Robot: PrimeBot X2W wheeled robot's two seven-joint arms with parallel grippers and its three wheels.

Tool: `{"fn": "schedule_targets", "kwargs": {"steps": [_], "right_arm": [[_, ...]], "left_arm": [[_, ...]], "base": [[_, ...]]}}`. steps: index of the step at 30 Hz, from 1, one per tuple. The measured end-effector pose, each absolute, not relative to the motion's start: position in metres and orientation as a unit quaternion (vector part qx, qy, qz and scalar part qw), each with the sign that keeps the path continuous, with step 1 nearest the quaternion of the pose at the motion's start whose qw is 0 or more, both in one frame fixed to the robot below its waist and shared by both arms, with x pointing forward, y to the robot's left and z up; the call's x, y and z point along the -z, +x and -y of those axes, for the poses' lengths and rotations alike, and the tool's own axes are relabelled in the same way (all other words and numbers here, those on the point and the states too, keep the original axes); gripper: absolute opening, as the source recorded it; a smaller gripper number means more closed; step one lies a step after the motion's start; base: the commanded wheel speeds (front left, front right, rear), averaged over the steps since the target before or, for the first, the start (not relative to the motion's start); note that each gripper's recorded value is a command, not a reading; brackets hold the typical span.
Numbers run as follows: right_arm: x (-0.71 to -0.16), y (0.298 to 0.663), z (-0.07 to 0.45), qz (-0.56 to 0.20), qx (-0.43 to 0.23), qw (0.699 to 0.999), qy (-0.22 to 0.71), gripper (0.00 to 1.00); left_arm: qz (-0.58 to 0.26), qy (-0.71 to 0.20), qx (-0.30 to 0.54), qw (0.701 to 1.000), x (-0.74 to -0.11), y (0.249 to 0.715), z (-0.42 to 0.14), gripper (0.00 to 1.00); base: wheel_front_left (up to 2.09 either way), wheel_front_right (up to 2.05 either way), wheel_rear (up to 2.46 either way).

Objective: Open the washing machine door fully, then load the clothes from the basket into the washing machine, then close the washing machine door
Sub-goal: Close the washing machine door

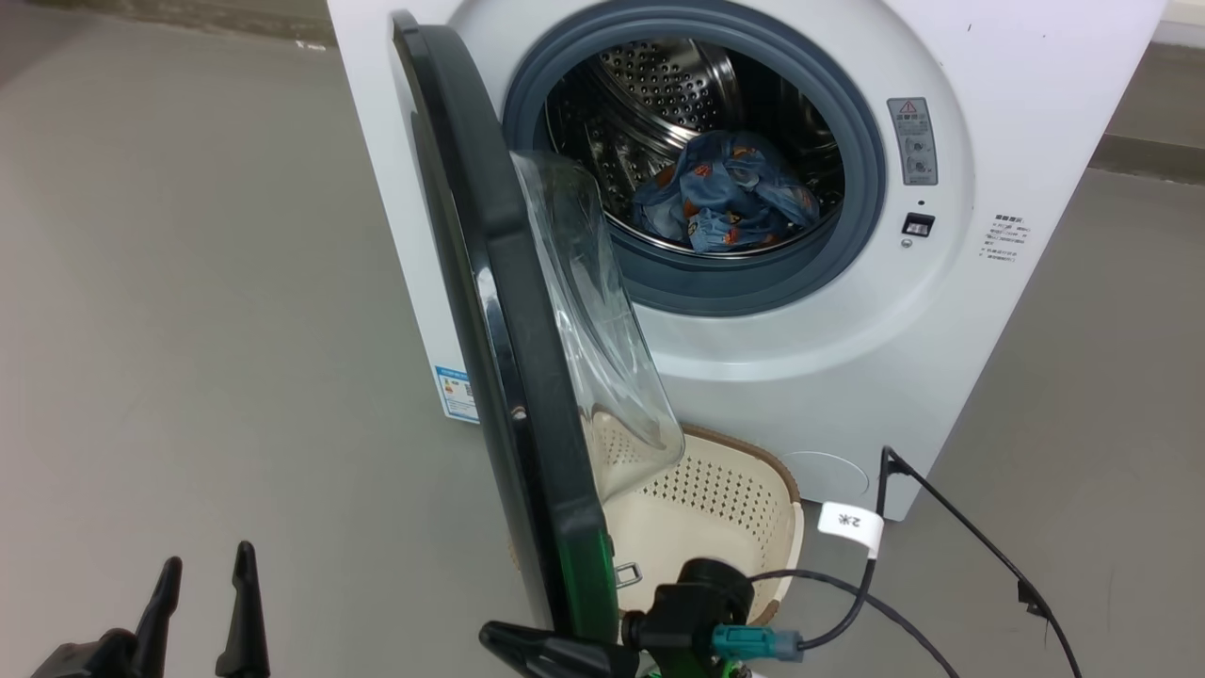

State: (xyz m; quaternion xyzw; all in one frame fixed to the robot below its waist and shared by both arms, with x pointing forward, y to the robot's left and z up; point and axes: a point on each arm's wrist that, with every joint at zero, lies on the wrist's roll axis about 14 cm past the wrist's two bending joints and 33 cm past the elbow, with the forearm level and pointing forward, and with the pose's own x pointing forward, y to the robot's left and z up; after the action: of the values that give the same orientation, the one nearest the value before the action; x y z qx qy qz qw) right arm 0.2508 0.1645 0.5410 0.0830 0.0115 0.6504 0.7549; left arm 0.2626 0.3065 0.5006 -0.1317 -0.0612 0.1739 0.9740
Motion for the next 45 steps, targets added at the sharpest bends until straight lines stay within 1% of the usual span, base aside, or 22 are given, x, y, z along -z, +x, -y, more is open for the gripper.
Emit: {"fn": "schedule_targets", "kwargs": {"steps": [6, 12, 15, 23, 31, 40, 45], "right_arm": [[-0.543, 0.257, -0.165, -0.009, -0.648, 0.758, 0.08, 0.0], [-0.545, 0.271, -0.159, -0.005, -0.632, 0.771, 0.081, 0.0], [-0.548, 0.283, -0.153, 0.001, -0.618, 0.782, 0.081, 0.0], [-0.547, 0.33, -0.12, 0.009, -0.556, 0.828, 0.073, 0.0], [-0.535, 0.341, -0.102, -0.002, -0.525, 0.848, 0.077, 0.0], [-0.534, 0.37, -0.077, 0.001, -0.479, 0.874, 0.083, 0.0], [-0.536, 0.391, -0.062, 0.008, -0.447, 0.89, 0.094, 0.0]], "left_arm": [[0.059, -0.132, -0.176, 0.974, -0.499, 0.262, -0.307, 1.0], [0.059, -0.132, -0.176, 0.974, -0.5, 0.263, -0.308, 1.0], [0.059, -0.132, -0.174, 0.974, -0.5, 0.265, -0.307, 1.0], [0.056, -0.132, -0.168, 0.975, -0.499, 0.27, -0.304, 1.0], [0.051, -0.131, -0.162, 0.977, -0.497, 0.274, -0.301, 1.0], [0.043, -0.13, -0.155, 0.978, -0.493, 0.281, -0.297, 1.0], [0.033, -0.127, -0.151, 0.98, -0.49, 0.286, -0.295, 1.0]], "base": [[0.0, 0.0, 0.0], [0.0, 0.0, 0.0], [0.0, 0.0, 0.0], [0.0, 0.0, 0.0], [0.0, 0.0, 0.0], [0.0, 0.0, 0.0], [0.0, 0.0, 0.0]]}}
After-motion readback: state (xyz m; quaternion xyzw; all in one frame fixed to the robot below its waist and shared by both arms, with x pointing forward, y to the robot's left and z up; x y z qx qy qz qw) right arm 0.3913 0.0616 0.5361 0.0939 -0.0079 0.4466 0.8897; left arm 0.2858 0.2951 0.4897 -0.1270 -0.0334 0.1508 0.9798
